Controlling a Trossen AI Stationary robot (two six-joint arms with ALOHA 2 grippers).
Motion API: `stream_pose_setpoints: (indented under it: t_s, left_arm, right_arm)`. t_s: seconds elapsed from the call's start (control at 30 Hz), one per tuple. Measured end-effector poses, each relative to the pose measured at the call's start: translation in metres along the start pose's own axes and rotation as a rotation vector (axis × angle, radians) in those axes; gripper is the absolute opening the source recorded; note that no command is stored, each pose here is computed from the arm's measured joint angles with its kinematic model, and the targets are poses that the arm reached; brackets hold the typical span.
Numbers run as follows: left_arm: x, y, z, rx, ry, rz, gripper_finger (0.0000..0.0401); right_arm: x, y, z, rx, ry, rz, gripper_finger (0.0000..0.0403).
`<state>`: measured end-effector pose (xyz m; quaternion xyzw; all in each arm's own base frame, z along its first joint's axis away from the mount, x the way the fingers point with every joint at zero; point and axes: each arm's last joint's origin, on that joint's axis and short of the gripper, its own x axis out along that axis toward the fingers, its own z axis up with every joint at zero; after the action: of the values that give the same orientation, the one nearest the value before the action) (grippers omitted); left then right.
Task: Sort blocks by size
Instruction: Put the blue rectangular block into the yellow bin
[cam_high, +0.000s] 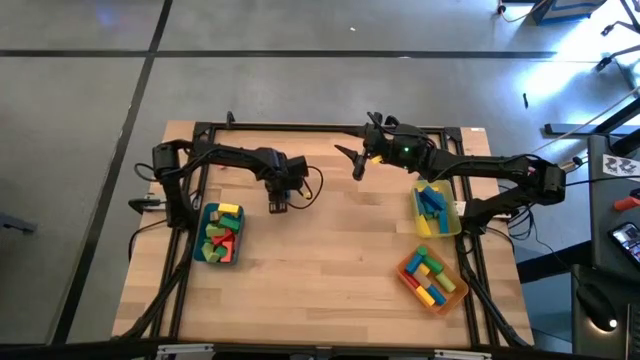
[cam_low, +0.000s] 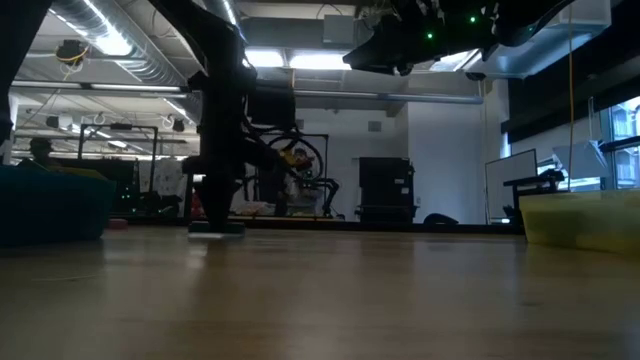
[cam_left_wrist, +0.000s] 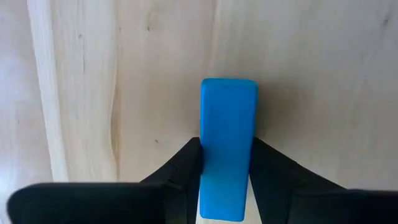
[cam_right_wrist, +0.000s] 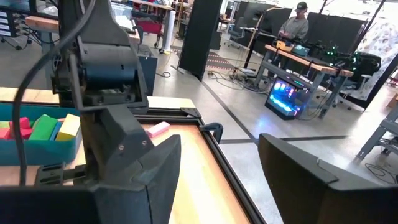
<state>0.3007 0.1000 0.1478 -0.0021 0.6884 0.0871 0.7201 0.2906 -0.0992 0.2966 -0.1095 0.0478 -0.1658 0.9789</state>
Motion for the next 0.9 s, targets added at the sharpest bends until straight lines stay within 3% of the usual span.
stream_pose_setpoints:
  t_s: [0.2, 0.43, 0.7, 0.9]
  left_arm:
    - [-0.022, -0.009, -0.004, 0.004, -0.041, 0.006, 0.009]
    - [-0.067, -0.019, -0.017, -0.014, -0.185, 0.019, 0.0092]
    - [-0.105, -0.023, -0.052, -0.034, -0.47, 0.048, 0.0096]
    - [-0.121, -0.024, -0.073, -0.057, -0.74, 0.079, 0.0093]
  right_arm:
    - [0.0, 0.001, -0.002, -0.003, 0.023, 0.005, 0.0218]
    - [0.0, 0.001, -0.002, -0.009, 0.023, 0.005, 0.0218]
    - [0.0, 0.002, -0.002, -0.009, 0.012, 0.058, 0.0218]
    - [0.002, 0.006, 0.0, -0.014, -0.066, 0.193, 0.0218]
